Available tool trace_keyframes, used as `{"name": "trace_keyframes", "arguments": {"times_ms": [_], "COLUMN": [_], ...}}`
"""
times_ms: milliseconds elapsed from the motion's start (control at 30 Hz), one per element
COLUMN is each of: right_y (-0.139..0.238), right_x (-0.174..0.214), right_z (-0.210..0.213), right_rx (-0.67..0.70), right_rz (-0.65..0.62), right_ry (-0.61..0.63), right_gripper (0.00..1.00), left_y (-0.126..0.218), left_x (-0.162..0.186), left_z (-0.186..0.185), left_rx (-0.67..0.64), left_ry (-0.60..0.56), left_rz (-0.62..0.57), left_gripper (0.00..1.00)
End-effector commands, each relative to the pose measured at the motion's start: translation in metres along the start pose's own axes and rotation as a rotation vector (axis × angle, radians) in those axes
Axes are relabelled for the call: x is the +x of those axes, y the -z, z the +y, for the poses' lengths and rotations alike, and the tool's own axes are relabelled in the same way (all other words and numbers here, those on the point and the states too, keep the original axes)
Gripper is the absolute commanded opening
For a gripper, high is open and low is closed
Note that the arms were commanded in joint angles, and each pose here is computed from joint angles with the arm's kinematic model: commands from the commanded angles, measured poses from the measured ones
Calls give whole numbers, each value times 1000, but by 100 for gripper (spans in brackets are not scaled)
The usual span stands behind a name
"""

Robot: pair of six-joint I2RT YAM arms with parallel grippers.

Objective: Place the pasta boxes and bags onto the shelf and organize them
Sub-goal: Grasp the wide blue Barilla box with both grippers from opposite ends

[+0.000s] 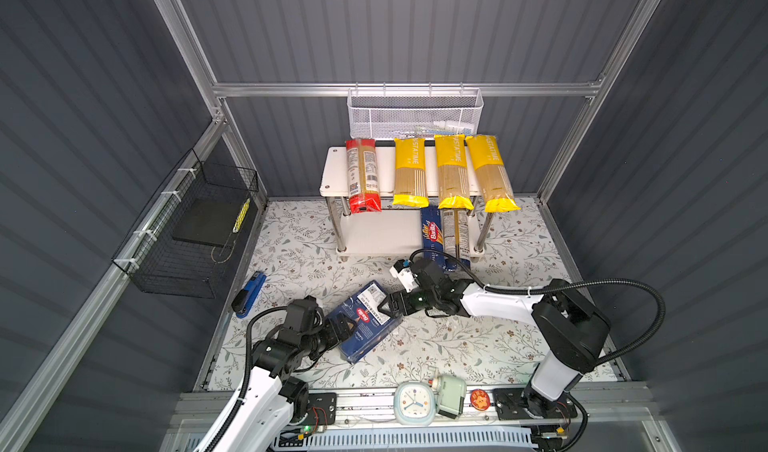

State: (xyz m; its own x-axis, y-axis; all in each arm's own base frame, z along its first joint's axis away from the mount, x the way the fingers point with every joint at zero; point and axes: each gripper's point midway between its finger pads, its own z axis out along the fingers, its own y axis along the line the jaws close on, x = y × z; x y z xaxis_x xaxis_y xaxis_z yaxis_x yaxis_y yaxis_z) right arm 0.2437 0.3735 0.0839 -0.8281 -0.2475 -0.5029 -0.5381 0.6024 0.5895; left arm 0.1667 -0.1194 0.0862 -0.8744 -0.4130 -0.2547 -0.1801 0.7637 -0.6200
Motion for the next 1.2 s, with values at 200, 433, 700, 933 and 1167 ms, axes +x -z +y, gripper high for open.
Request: {"name": "trace_keyframes", "arguments": {"times_ms": [200,433,700,933,1167], "right_y": [-8,-15,-17,-22,-25], "right_x": [7,13,12,10,7], "right_z": [8,4,4,22,38], "right_rx": [-50,-7,22,-45,-81], "right_rz": [11,35,43,17,8], "right_ry": [-18,-15,1,0,3], "right_gripper": [92,91,89,85,82], "left_y": [-8,-4,-4,-3,2], "left_x": [7,5,-1,-4,-5], "left_z": [4,3,-5,-27,-44], "left_rx": [43,33,60,161,244], "left_ry": [37,3,-31,-82,-140], "left_rz": [1,-8,-25,-24,-33], "left_gripper": [99,99,99,99,99]}}
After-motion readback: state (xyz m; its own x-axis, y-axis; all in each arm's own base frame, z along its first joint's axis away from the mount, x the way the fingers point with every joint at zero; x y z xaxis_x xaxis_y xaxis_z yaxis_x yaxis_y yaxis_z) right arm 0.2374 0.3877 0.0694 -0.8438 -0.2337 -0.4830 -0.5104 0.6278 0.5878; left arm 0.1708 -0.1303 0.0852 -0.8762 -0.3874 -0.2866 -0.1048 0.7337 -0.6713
